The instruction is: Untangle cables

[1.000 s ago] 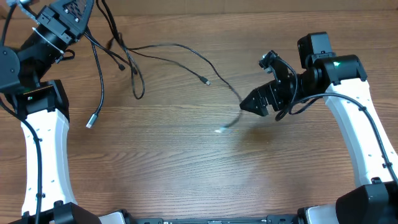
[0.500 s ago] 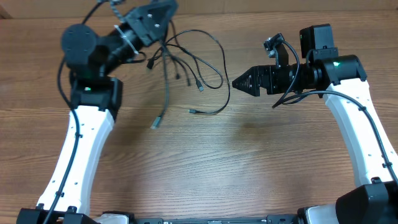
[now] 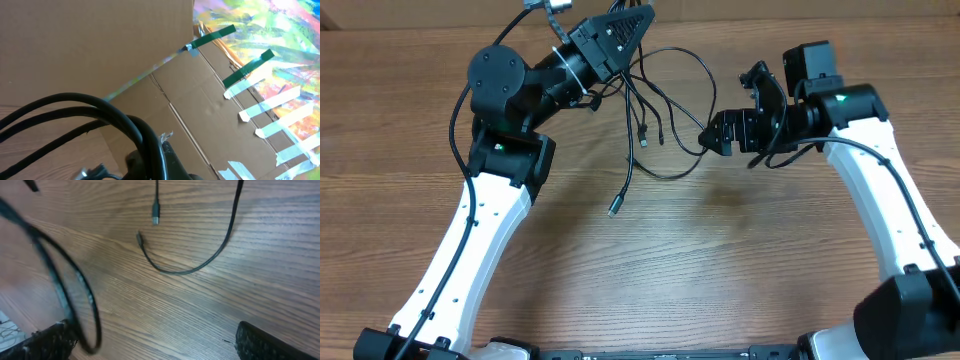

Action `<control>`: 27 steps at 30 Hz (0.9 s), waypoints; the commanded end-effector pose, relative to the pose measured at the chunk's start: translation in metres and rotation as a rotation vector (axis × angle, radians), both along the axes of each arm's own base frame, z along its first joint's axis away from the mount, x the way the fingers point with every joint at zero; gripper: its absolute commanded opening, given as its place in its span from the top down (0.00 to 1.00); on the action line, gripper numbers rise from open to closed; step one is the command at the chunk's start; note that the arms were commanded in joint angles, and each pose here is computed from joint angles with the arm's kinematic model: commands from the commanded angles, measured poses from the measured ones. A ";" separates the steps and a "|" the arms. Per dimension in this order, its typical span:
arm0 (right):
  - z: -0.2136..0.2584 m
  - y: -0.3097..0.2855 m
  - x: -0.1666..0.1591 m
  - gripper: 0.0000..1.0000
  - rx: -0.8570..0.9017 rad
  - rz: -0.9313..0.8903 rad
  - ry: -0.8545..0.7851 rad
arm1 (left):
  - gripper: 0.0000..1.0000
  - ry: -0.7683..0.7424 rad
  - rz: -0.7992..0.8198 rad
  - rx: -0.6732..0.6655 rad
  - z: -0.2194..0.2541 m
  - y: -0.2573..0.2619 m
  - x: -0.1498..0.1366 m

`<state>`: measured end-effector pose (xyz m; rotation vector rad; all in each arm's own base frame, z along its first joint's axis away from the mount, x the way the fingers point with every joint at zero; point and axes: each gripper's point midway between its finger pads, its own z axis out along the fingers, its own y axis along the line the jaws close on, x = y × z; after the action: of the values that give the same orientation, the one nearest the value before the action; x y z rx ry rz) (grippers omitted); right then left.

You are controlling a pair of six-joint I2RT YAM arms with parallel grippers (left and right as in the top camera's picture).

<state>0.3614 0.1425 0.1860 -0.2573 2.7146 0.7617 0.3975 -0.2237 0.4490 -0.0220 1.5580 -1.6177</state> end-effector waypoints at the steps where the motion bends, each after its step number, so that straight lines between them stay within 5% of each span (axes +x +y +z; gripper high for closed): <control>1: -0.010 -0.001 0.002 0.00 -0.017 -0.008 0.025 | 0.96 -0.023 -0.006 -0.020 0.012 -0.005 -0.008; 13: -0.058 -0.056 0.051 0.00 -0.298 -0.329 0.018 | 0.96 0.020 -0.231 0.000 0.006 -0.033 -0.043; 27: -0.095 -0.112 0.047 0.00 -0.368 -0.466 0.162 | 0.96 -0.067 -0.188 0.013 0.019 0.019 -0.030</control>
<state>0.4098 0.0577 0.0993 0.2606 2.8645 0.2192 0.3717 -0.2195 0.4589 0.1623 1.5671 -1.7371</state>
